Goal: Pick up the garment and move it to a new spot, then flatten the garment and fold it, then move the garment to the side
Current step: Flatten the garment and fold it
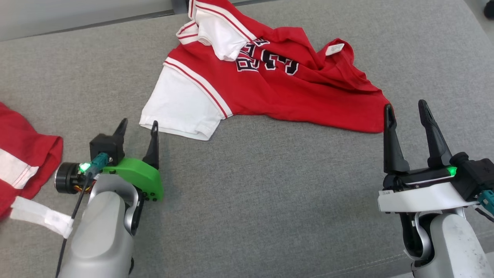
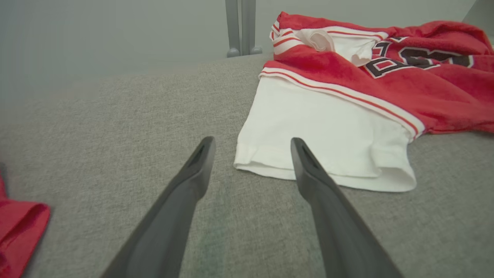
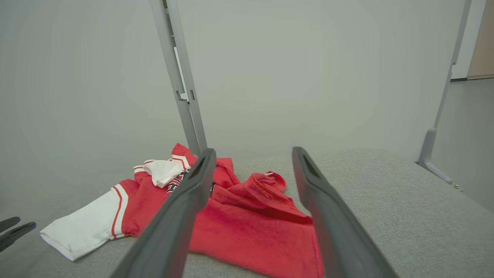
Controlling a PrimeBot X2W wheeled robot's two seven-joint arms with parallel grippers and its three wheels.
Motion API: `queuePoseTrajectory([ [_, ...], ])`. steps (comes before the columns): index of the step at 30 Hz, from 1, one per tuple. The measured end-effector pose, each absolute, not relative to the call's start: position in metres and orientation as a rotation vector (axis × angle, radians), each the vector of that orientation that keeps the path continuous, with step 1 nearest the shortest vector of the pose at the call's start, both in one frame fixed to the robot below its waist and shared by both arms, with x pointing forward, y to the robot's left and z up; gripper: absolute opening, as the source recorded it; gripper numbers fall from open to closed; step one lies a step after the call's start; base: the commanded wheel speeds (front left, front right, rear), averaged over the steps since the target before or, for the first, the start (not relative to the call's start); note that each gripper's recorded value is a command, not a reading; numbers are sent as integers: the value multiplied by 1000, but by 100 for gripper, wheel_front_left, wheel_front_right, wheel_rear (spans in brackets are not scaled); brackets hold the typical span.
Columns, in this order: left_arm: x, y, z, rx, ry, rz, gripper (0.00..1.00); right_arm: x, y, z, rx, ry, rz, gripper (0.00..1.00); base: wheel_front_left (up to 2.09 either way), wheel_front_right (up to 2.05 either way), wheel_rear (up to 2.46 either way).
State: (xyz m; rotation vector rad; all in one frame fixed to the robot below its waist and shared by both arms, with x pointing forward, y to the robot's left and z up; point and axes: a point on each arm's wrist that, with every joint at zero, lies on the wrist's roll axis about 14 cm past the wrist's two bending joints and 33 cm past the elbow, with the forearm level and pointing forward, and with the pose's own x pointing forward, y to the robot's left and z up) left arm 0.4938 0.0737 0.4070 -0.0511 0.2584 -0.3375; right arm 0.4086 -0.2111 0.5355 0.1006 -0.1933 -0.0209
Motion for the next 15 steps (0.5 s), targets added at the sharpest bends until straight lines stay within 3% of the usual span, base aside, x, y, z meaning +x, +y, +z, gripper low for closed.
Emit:
queuePoseTrajectory([
  [15,526,63,356,22,419,-370,100,407,-237,517,73,-137,-97,100,0,0,0],
])
